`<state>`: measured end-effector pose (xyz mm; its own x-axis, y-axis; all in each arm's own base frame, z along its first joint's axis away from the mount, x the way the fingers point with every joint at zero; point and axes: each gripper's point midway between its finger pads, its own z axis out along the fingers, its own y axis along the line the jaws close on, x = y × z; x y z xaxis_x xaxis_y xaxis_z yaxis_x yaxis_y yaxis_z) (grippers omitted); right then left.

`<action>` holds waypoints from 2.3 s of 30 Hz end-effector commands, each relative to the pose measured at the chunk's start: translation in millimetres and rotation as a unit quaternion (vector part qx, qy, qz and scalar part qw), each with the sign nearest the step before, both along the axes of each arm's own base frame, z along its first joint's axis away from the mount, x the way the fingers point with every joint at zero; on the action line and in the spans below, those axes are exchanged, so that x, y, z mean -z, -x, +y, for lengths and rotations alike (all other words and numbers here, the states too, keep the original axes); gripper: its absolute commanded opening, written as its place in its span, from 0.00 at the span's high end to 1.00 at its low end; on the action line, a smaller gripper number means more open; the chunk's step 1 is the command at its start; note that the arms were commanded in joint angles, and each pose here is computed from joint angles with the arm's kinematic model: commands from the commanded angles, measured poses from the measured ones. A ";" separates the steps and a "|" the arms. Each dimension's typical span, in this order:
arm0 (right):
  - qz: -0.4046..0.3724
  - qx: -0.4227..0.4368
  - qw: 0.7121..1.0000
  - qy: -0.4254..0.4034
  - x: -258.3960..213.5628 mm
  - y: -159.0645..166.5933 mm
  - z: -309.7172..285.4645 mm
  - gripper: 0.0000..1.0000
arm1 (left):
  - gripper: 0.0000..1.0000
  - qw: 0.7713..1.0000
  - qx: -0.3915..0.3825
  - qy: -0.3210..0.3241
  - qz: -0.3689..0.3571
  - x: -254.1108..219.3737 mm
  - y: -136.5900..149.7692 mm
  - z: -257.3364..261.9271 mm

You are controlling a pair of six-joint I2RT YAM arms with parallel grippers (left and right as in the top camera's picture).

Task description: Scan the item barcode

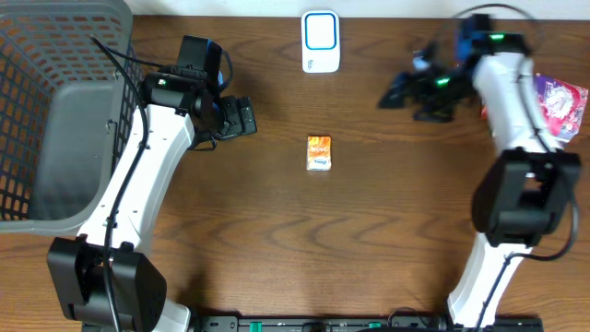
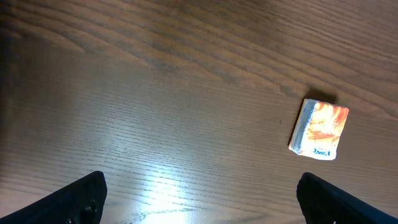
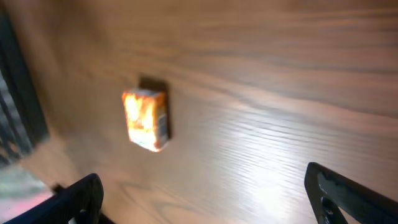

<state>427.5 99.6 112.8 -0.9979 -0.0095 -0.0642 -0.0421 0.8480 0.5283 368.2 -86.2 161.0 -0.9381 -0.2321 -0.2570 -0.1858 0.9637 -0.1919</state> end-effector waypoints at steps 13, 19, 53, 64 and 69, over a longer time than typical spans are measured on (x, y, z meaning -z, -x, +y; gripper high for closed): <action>0.049 -0.020 0.999 0.013 97.8 57.3 111.0 0.10 | 0.02 1.000 0.005 -0.008 0.007 4.3 2.0 2.9; 0.044 0.007 0.999 -0.019 112.5 56.2 119.6 0.42 | 0.02 1.000 0.005 -0.008 0.007 4.3 2.0 2.9; -0.066 -0.076 0.875 -0.474 -11.6 38.4 81.3 0.99 | 0.02 1.000 0.005 -0.009 0.006 4.3 2.0 2.9; -0.079 -0.037 0.957 -0.278 23.2 15.9 95.4 0.99 | 0.02 1.000 0.005 -0.009 0.006 4.3 2.0 2.9; -0.047 0.009 0.981 -0.189 44.6 13.0 81.4 0.99 | 0.02 1.000 0.005 -0.008 0.007 4.3 2.0 2.9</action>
